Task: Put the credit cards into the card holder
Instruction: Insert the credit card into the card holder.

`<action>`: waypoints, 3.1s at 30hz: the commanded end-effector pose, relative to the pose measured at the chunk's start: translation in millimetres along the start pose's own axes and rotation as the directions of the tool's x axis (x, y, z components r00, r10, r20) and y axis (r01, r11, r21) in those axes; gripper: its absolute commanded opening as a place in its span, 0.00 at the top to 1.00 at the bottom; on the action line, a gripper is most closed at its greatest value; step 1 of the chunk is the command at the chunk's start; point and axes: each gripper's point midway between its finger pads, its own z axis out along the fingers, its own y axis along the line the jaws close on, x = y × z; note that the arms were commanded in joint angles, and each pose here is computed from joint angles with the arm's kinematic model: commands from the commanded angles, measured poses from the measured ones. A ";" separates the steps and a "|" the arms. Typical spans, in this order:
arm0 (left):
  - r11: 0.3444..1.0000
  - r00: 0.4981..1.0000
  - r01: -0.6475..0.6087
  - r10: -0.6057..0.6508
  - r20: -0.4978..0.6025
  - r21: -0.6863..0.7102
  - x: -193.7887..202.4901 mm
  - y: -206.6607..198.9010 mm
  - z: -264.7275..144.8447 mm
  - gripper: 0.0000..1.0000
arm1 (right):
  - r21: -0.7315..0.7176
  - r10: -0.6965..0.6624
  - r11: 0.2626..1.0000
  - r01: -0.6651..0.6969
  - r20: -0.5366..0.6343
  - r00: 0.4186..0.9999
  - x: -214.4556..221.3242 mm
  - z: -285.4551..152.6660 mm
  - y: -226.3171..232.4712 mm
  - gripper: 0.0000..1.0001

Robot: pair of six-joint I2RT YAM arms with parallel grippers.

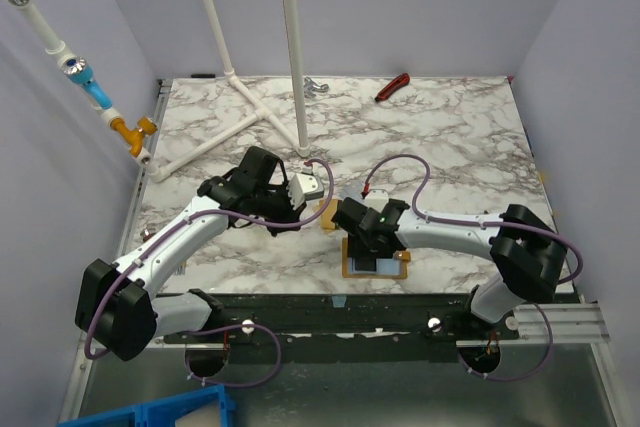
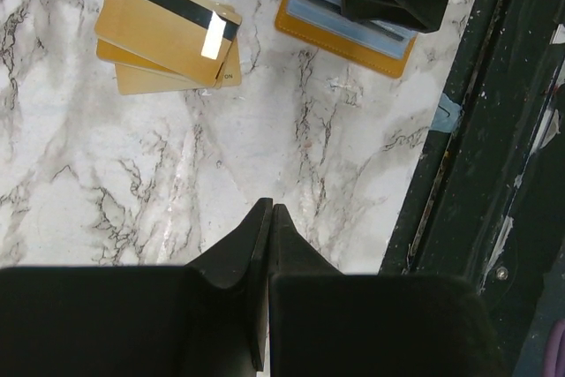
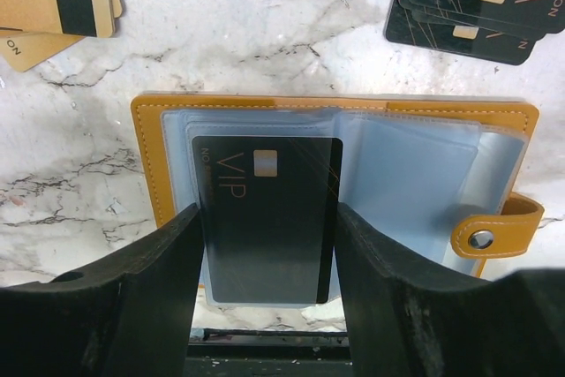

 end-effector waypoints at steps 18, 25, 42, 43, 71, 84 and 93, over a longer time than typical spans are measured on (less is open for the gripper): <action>1.000 1.000 -0.006 0.006 0.006 -0.031 -4.1 9.1 -0.8 1.00 | -0.026 -0.007 1.000 0.008 0.019 1.000 -8.7 -11.7 9.7 0.28; 1.000 1.000 0.019 -0.019 -0.006 -0.010 -8.6 10.7 2.5 1.00 | -0.066 0.053 0.997 -0.048 0.079 0.995 -31.0 -46.6 -4.4 0.13; 0.989 0.995 0.100 -0.098 -0.025 0.108 -18.5 1.0 18.7 0.95 | 0.091 0.204 0.975 -0.205 0.011 0.979 8.5 -16.7 -92.2 0.05; 0.989 0.995 0.098 -0.096 -0.024 0.107 -18.5 1.0 18.4 0.95 | 0.083 0.212 0.974 -0.212 0.012 0.977 10.8 -13.2 -91.8 0.06; 0.992 0.983 -0.002 0.025 -0.180 0.129 -3.8 -43.1 122.3 1.00 | -0.444 0.439 0.782 -0.436 -0.103 0.893 22.8 -3.7 -71.0 0.32; 0.982 0.970 0.091 -0.051 -0.236 0.164 7.5 -51.3 142.9 1.00 | -0.704 0.403 0.628 -0.333 -0.072 0.912 -8.3 -44.9 -31.3 0.37; 0.975 0.964 0.106 -0.053 -0.262 0.194 9.7 -56.2 142.1 1.00 | -0.731 0.368 0.610 -0.306 -0.080 0.926 -9.9 -46.5 -22.1 0.42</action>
